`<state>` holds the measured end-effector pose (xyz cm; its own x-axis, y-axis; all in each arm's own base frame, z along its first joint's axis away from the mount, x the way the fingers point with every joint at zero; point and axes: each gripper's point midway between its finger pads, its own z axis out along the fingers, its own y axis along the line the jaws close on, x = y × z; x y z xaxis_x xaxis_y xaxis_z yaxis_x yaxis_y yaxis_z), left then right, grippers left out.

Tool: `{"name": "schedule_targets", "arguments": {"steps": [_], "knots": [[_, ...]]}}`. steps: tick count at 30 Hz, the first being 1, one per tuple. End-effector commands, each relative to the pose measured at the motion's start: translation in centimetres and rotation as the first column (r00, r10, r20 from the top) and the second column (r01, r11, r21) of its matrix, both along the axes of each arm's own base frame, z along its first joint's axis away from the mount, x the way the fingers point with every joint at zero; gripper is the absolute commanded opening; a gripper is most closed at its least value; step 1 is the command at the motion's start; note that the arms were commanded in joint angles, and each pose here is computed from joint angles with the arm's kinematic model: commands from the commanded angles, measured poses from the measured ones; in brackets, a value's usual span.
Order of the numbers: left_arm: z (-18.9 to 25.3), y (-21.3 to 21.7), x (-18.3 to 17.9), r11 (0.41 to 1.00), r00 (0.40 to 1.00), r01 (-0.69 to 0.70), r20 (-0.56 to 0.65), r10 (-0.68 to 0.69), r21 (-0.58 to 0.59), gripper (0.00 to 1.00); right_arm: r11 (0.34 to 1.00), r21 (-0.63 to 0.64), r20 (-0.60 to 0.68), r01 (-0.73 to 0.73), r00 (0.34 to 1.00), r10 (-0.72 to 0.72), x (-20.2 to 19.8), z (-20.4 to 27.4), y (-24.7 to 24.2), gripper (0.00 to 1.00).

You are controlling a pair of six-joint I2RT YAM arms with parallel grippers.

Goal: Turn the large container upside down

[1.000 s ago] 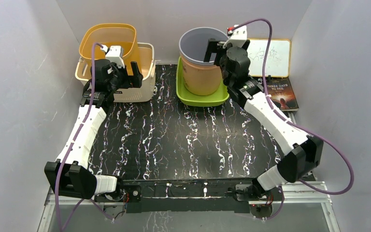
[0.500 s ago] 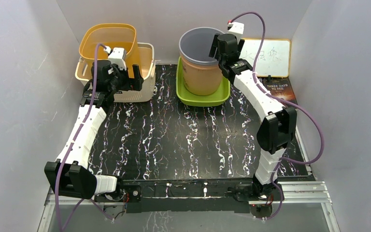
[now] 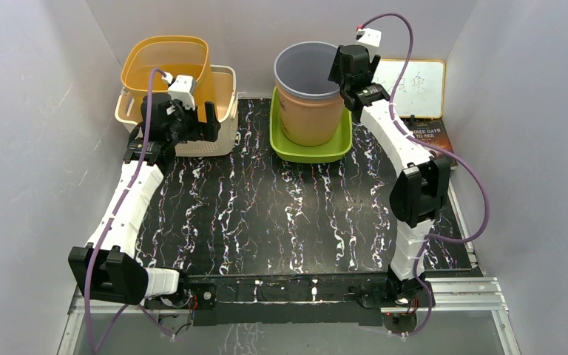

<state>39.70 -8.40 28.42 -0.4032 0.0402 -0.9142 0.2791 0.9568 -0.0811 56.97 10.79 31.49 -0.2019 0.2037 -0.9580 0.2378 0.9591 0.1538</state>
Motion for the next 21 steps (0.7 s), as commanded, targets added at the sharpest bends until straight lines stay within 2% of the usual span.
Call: {"name": "schedule_targets", "arguments": {"steps": [1,4,8,10,15,21], "knots": [[0.8,-0.2,-0.7,1.0,0.999,0.028,0.028,-0.028,0.009,0.98,1.0,0.012,0.048,0.023,0.999,-0.023,1.0,1.8,-1.0,0.6],[0.6,-0.3,-0.7,0.999,0.999,0.03,0.022,-0.03,0.013,0.98,1.0,0.028,0.038,0.005,0.999,-0.006,1.5,1.2,-1.1,0.43],[0.3,-0.2,-0.8,0.999,0.999,0.03,0.017,-0.03,0.018,0.98,0.999,0.036,0.037,-0.008,0.999,0.007,1.9,0.9,-1.0,0.34],[0.1,-0.2,-0.8,0.999,0.999,0.029,0.014,-0.029,0.019,0.98,0.999,0.042,0.04,-0.023,0.999,0.021,2.0,1.0,-0.9,0.21],[-0.3,-0.2,-0.9,0.999,1.0,0.029,0.005,-0.029,0.02,0.98,0.999,0.043,0.051,-0.024,0.998,0.021,1.7,1.8,-1.1,0.0],[-0.2,-0.1,-0.8,0.999,1.0,0.025,0.011,-0.025,0.021,0.98,0.998,0.055,0.099,-0.044,0.994,0.039,1.1,4.1,-1.0,0.0]]}}
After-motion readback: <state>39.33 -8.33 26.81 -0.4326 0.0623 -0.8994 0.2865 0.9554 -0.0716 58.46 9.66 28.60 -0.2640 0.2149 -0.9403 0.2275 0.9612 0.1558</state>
